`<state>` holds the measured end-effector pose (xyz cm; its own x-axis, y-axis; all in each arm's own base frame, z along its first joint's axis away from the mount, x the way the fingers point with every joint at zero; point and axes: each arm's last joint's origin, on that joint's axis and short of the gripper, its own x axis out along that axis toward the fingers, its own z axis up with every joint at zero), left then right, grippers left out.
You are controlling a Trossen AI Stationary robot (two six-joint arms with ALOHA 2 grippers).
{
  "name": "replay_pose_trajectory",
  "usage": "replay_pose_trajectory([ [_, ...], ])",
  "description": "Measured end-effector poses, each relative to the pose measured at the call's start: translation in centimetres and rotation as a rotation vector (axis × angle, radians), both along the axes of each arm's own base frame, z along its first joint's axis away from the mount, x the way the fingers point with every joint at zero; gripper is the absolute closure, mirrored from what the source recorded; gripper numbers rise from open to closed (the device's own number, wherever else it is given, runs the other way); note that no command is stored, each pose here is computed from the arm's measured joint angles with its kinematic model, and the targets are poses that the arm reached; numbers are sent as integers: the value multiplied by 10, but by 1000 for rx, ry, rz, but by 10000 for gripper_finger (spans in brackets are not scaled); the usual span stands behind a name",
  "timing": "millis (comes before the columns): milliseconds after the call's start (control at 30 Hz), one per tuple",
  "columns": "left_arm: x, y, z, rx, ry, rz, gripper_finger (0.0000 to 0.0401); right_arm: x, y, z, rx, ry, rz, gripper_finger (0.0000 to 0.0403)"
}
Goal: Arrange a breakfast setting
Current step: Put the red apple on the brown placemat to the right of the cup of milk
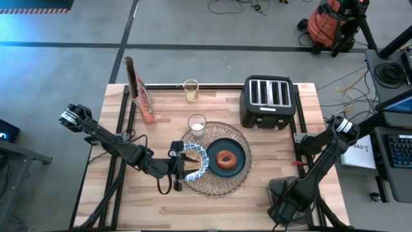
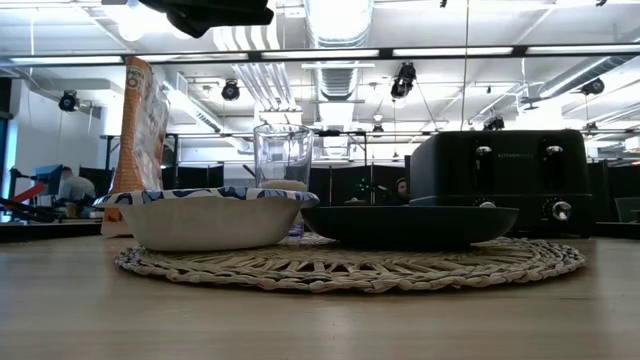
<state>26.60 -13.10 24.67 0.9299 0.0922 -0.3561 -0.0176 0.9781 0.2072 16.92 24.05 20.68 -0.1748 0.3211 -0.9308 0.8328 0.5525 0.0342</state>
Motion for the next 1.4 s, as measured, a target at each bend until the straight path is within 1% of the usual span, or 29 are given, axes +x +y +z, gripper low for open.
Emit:
replay_pose_trajectory([
  [67,0,0,0,0,1,0,278,-1,-1,5,10,-5,-16,145],
  [133,0,0,0,1,1,0,278,-2,-4,9,-4,-12,-40,145],
  [200,0,0,0,0,1,0,278,-4,-8,13,-40,-42,-57,145],
  [367,0,0,-1,1,3,0,278,-8,-20,16,-169,-84,-71,145],
  [567,0,0,-1,1,3,0,278,-10,-25,10,-212,-68,-59,145],
  [767,0,0,-1,1,3,0,278,-5,-30,4,-232,-88,-50,145],
  [867,0,0,-1,1,2,0,278,-2,-32,4,-233,-99,-26,145],
  [1100,0,0,-1,1,3,1,278,-1,-39,-5,-249,-89,-11,145],
  [1233,0,0,-1,-2,8,3,278,2,-39,-15,-206,-131,-12,145],
  [1400,-1,0,-2,-4,13,5,278,0,-39,-25,-174,-136,-13,145],
])
